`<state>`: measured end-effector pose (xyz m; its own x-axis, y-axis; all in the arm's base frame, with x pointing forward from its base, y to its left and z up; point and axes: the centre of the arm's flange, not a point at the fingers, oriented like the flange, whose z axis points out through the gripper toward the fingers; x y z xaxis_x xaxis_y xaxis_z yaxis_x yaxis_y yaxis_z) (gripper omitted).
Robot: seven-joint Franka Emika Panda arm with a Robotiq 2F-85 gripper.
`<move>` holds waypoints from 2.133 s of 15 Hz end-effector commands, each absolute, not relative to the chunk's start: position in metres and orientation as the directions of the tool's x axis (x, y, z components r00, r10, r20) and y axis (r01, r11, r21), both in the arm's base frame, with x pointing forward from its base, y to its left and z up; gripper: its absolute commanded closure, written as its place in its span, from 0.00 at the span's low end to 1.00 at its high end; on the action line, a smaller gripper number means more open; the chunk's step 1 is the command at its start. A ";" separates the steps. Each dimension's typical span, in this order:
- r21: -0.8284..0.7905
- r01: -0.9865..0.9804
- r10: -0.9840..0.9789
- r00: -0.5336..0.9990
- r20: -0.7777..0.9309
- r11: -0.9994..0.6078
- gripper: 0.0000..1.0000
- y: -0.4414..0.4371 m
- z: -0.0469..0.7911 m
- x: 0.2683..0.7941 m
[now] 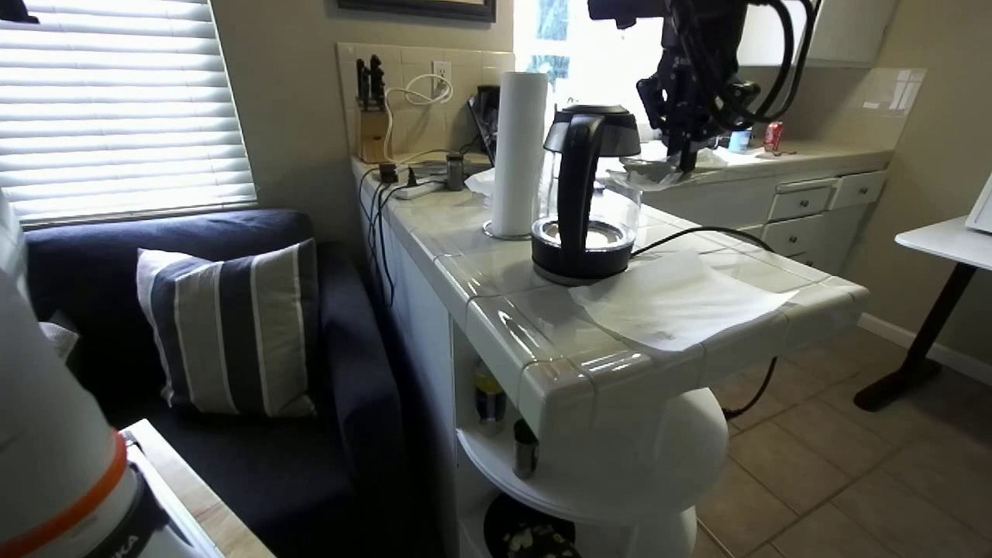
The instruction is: Put the paper towel on the white paper
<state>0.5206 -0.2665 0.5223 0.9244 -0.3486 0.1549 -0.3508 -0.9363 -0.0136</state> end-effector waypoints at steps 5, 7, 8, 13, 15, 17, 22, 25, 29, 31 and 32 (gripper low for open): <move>-0.025 -0.368 -0.369 0.923 0.110 -0.929 0.85 -0.275 0.508 0.545; -0.022 -0.377 -0.377 0.921 0.098 -0.926 0.85 -0.279 0.505 0.548; -0.021 -0.379 -0.379 0.920 0.097 -0.925 0.85 -0.280 0.504 0.548; -0.027 -0.391 -0.392 0.917 0.070 -0.920 0.96 -0.285 0.506 0.557; -0.034 -0.382 -0.383 0.923 0.043 -0.924 0.96 -0.289 0.503 0.569; -0.028 -0.381 -0.382 0.924 0.025 -0.924 0.96 -0.291 0.497 0.577; -0.015 -0.359 -0.359 0.933 0.000 -0.933 0.96 -0.304 0.468 0.602; -0.018 -0.328 -0.327 0.945 -0.017 -0.945 0.96 -0.320 0.442 0.618; -0.018 -0.265 -0.265 0.964 -0.035 -0.964 0.96 -0.339 0.407 0.635; -0.023 -0.237 -0.236 0.971 -0.048 -0.971 0.96 -0.347 0.391 0.642; -0.031 -0.223 -0.221 0.974 -0.057 -0.974 0.96 -0.350 0.383 0.646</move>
<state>0.6212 -0.3323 0.4001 0.9632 -0.2661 -0.0384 -0.2661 -0.9639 0.0062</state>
